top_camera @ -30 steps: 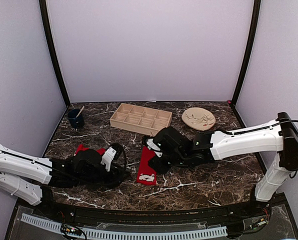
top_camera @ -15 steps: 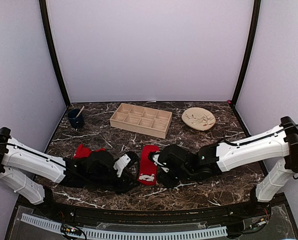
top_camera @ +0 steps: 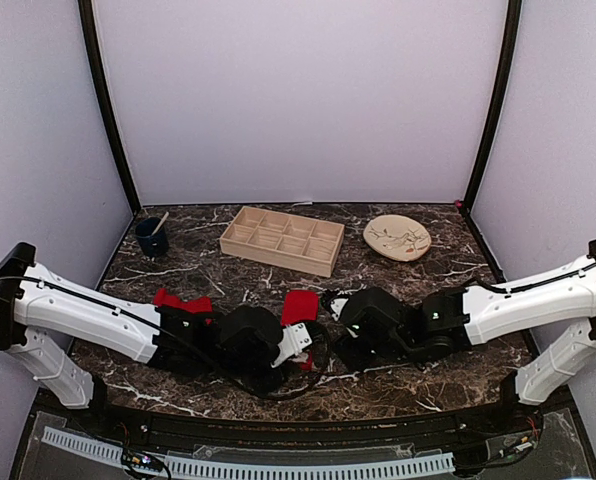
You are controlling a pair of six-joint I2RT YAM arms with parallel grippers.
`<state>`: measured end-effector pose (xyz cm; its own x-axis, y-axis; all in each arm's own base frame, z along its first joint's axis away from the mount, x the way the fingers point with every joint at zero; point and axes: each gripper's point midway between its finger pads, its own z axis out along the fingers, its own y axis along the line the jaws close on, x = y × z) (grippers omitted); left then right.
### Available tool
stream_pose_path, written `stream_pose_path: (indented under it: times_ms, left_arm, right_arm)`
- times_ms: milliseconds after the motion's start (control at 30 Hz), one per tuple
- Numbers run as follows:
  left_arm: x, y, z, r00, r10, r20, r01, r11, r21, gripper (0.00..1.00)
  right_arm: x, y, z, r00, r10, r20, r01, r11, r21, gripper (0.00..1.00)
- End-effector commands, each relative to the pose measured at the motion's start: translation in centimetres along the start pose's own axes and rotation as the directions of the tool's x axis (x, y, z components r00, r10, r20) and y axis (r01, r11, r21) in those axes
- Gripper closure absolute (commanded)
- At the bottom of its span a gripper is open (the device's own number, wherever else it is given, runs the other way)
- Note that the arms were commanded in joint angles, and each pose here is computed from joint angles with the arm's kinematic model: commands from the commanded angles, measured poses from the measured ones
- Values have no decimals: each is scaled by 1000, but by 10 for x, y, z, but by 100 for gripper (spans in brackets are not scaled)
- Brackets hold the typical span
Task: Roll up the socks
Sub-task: Pick up the sock from the center of the board.
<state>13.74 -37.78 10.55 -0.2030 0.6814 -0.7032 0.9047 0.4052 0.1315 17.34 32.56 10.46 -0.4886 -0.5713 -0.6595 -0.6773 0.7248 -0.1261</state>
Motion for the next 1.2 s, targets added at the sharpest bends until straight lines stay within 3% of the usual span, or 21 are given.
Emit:
stream_pose_path:
  times_ms: [0, 300, 733, 1167]
  left_arm:
    - [34, 16, 5, 954, 189, -231, -222, 967, -126, 71]
    - [56, 31, -3, 889, 317, -330, -379, 914, -144, 70]
    - [53, 23, -7, 894, 391, -217, -419, 903, -98, 77]
    - [52, 10, 10, 852, 500, -157, -513, 857, -54, 79]
  right_arm:
    - [-14, -11, -16, 995, 66, 81, -68, 997, 25, 35]
    - [-7, -46, -25, 976, 202, 74, -208, 975, 77, 34]
    - [-13, -58, -33, 957, 271, 100, -277, 960, 51, 34]
    - [-17, -64, -32, 955, 274, 109, -281, 959, 46, 33]
